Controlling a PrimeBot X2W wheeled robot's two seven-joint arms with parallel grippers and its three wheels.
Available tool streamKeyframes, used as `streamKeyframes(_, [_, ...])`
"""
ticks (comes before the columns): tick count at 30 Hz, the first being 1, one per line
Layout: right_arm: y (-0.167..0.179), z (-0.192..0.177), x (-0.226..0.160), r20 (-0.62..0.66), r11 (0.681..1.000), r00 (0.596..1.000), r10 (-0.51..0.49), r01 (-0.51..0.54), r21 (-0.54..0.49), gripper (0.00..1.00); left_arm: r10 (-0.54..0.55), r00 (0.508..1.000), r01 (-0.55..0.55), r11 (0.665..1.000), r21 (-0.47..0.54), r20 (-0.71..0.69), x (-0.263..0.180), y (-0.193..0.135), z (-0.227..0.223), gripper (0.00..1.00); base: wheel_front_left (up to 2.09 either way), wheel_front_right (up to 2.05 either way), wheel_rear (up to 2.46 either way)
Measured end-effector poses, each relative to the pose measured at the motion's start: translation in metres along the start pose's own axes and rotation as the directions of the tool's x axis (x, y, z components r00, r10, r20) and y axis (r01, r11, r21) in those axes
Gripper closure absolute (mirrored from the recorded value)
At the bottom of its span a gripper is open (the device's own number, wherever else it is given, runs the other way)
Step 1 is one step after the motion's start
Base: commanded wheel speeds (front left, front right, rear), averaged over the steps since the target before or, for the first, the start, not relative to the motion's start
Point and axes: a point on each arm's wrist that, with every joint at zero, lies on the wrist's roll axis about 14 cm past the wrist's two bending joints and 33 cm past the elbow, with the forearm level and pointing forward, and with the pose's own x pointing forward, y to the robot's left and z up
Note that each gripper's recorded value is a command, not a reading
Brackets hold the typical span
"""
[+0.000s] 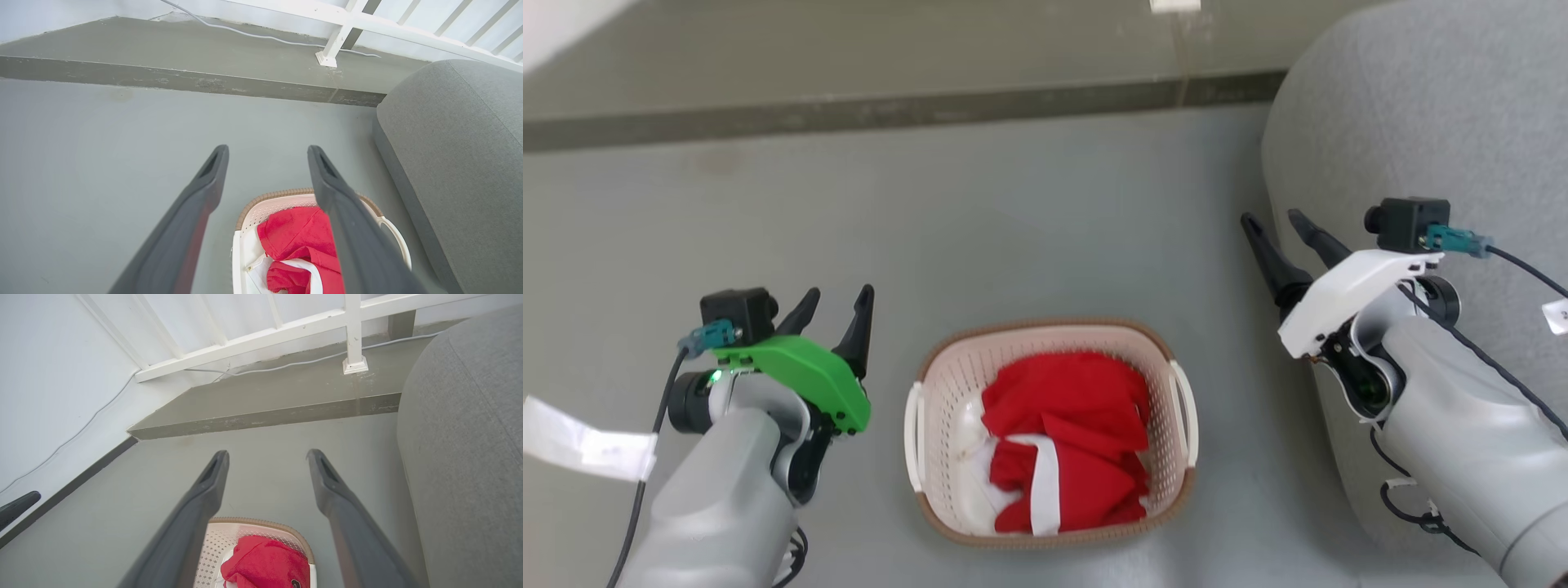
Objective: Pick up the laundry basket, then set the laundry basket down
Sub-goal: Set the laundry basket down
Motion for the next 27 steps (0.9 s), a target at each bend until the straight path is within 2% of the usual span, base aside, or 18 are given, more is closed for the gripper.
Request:
streamKeyframes(5, [0.012,0.036,-0.011,0.111,0.999,0.993,0.032,-0.028,-0.033,0.00,-0.013,0.995,0.013,1.000,0.001,0.096,-0.015,-0.011,0.027,0.00,0.00,0.00,0.00])
streamKeyframes(10, [0.021,0.057,-0.021,0.187,0.998,0.981,0.044,-0.035,-0.052,0.00,-0.007,0.986,0.006,1.000,0.009,0.167,-0.028,-0.014,0.045,0.00,0.00,0.00,0.00])
streamKeyframes(19, [0.016,0.075,-0.050,0.298,0.999,0.954,-0.008,0.022,-0.044,0.00,0.002,0.951,-0.010,1.000,0.023,0.308,-0.056,-0.021,0.076,0.00,0.00,0.00,0.00])
streamKeyframes(23, [0.006,0.081,-0.060,0.338,0.997,0.939,-0.057,0.071,-0.029,0.00,0.026,0.945,-0.040,0.999,0.037,0.327,-0.066,-0.018,0.074,0.00,0.00,0.00,0.00])
streamKeyframes(27, [0.009,0.079,-0.068,0.355,0.996,0.933,-0.057,0.077,-0.042,0.00,0.039,0.934,-0.062,0.997,0.052,0.356,-0.076,-0.015,0.076,0.00,0.00,0.00,0.00])
